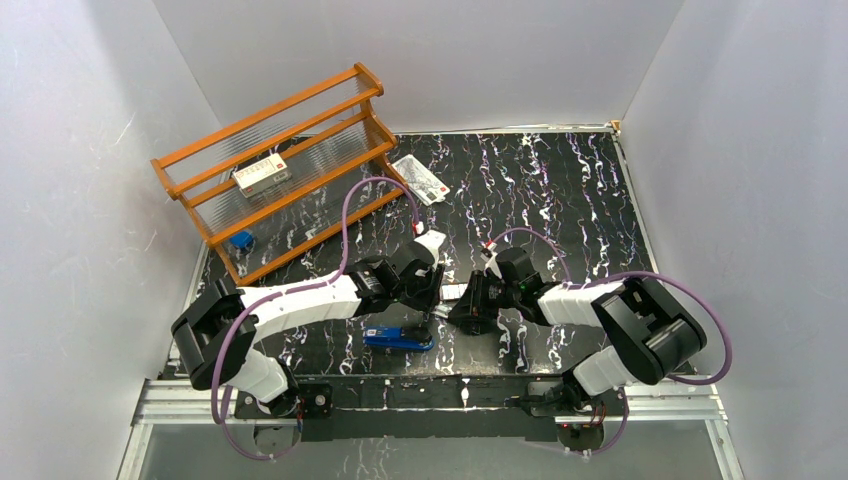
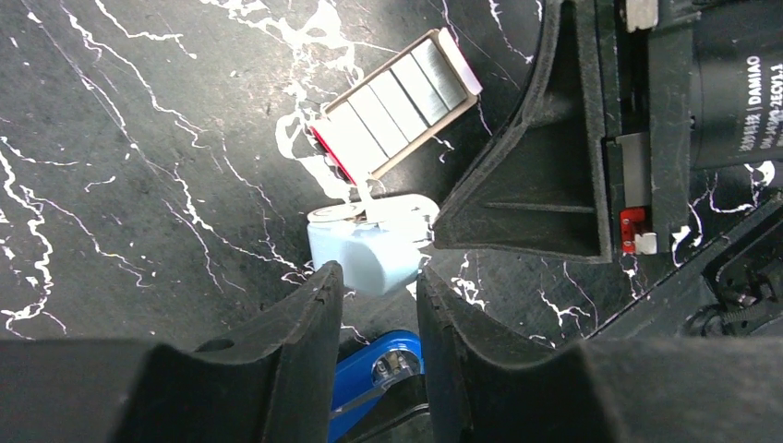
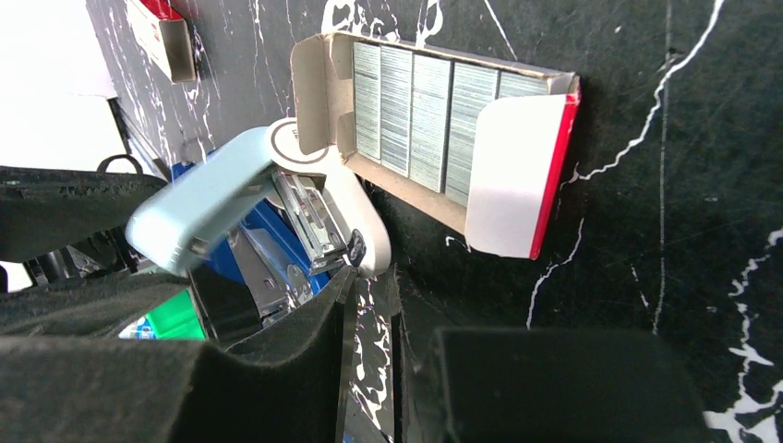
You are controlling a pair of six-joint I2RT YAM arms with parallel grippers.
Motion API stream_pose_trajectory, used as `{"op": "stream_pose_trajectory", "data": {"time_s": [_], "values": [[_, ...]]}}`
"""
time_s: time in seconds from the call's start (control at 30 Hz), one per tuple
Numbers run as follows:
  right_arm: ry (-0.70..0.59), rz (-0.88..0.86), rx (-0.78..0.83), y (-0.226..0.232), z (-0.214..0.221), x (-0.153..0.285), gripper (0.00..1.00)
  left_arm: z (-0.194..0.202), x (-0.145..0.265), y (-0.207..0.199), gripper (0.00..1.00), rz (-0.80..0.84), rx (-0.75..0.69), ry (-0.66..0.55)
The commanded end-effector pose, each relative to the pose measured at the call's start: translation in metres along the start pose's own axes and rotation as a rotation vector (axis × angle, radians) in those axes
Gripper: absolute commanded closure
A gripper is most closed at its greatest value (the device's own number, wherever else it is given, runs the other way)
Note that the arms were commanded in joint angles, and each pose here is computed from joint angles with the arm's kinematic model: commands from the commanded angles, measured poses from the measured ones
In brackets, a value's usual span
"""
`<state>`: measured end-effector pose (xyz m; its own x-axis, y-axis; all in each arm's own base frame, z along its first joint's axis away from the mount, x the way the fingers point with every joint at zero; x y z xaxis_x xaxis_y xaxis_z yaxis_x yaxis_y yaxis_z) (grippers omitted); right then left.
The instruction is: Load the staples into the stapler
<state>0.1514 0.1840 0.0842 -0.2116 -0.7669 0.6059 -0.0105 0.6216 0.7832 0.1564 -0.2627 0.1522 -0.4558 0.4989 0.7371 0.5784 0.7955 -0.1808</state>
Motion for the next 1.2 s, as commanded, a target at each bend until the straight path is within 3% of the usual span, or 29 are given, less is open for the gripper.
{"op": "stream_pose_trajectory", "data": {"time_s": [0.0,0.4,0.53,0.67,0.87,1.0,1.17], "values": [[-0.012,-0.005,0.011,0.0,-0.001,-0.002,0.73,-0.018,0.011,-0.011,0.65,0.068,0.003,-0.051],[-0.028,-0.042,0.055,0.005,0.008,0.015,0.66,-0.024,0.012,-0.018,0.58,0.114,0.034,-0.067],[-0.008,-0.044,0.148,0.011,0.012,0.03,0.56,-0.026,0.019,-0.016,0.5,0.097,0.085,-0.11],[0.035,-0.064,0.182,0.024,0.011,0.039,0.45,-0.023,0.027,-0.004,0.35,0.028,0.18,-0.144],[-0.066,0.016,0.168,0.045,-0.006,0.044,0.26,-0.013,0.028,0.018,0.28,0.049,0.323,-0.126],[-0.112,0.06,0.136,0.054,-0.017,0.043,0.28,-0.009,0.023,0.02,0.27,0.075,0.332,-0.088],[-0.077,0.108,0.124,0.056,-0.021,0.032,0.35,0.002,0.011,0.022,0.25,0.132,0.345,-0.029]]}}
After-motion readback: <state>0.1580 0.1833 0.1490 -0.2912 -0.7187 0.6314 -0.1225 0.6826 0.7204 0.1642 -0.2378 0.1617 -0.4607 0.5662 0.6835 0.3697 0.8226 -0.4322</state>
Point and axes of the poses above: each gripper's point midway between its finger pads, its own x axis back along the fingers, its own y axis along the line the jaws close on, z = x × y, the point moved 10 cm from there along x, back along the fingers, and after that the axes turned 5 degrees about -x, right-handed, at the moved point
